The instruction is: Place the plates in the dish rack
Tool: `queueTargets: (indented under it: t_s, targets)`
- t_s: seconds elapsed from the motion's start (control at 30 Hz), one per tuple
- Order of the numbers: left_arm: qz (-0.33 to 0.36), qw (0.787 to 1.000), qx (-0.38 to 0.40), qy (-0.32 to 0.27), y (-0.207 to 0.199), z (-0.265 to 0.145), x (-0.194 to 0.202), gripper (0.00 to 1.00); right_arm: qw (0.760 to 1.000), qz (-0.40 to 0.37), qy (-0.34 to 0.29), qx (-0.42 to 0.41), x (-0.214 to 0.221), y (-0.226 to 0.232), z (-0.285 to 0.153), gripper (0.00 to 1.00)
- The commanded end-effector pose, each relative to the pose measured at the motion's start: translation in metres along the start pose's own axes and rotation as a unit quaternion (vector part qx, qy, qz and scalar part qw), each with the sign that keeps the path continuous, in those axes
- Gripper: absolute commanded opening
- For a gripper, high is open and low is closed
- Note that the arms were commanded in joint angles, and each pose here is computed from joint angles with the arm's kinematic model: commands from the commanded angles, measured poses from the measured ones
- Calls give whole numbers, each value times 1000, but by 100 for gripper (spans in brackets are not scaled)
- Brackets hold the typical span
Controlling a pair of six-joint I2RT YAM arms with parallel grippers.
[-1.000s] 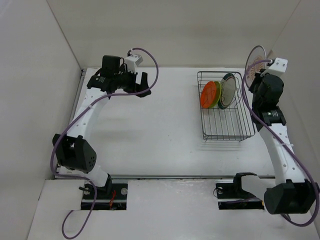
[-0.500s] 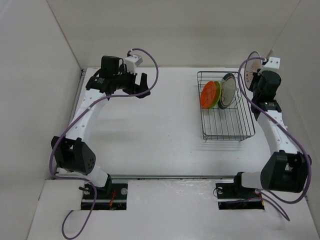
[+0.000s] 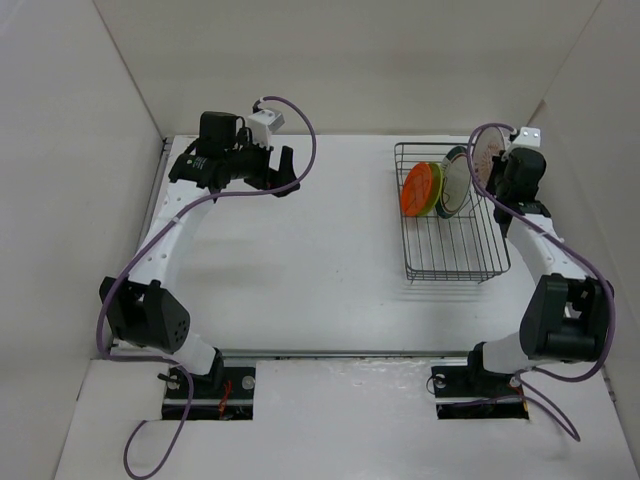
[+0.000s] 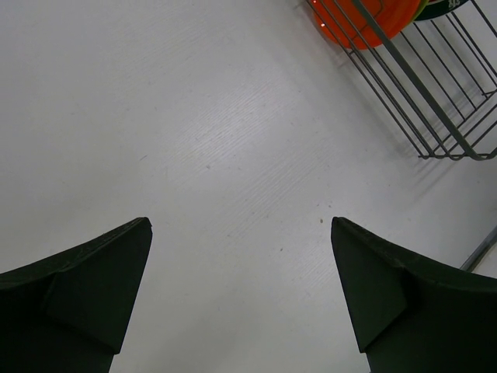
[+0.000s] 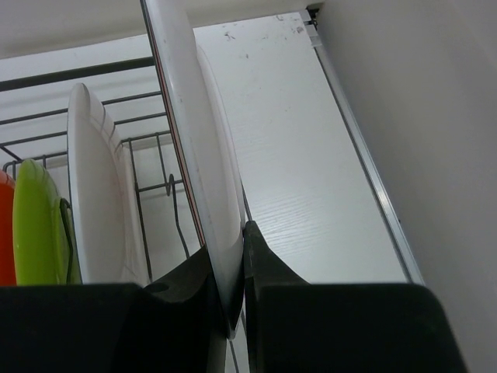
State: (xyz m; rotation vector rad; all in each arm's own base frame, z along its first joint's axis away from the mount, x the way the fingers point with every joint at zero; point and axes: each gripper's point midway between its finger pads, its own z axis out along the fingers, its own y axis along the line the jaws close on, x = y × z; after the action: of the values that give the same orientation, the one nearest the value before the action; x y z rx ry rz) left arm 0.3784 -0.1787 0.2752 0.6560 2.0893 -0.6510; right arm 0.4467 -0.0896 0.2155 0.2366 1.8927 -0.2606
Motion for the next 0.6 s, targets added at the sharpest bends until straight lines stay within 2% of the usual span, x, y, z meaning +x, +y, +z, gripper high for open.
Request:
queueTargets:
  t_s: [0.0,0.5,0.57]
  targets:
    - [24,999,1,-30,-9,-16,-15,100,998,27,-56,9,-28,-2,0,2]
    - [29,999,6,-31,-13,-20,-17,100,999,24,-11,22,10,-3,16,2]
    - [31,999,1,-34,-12,-22,-20,100,1000,19,5,17,22,2,20,6]
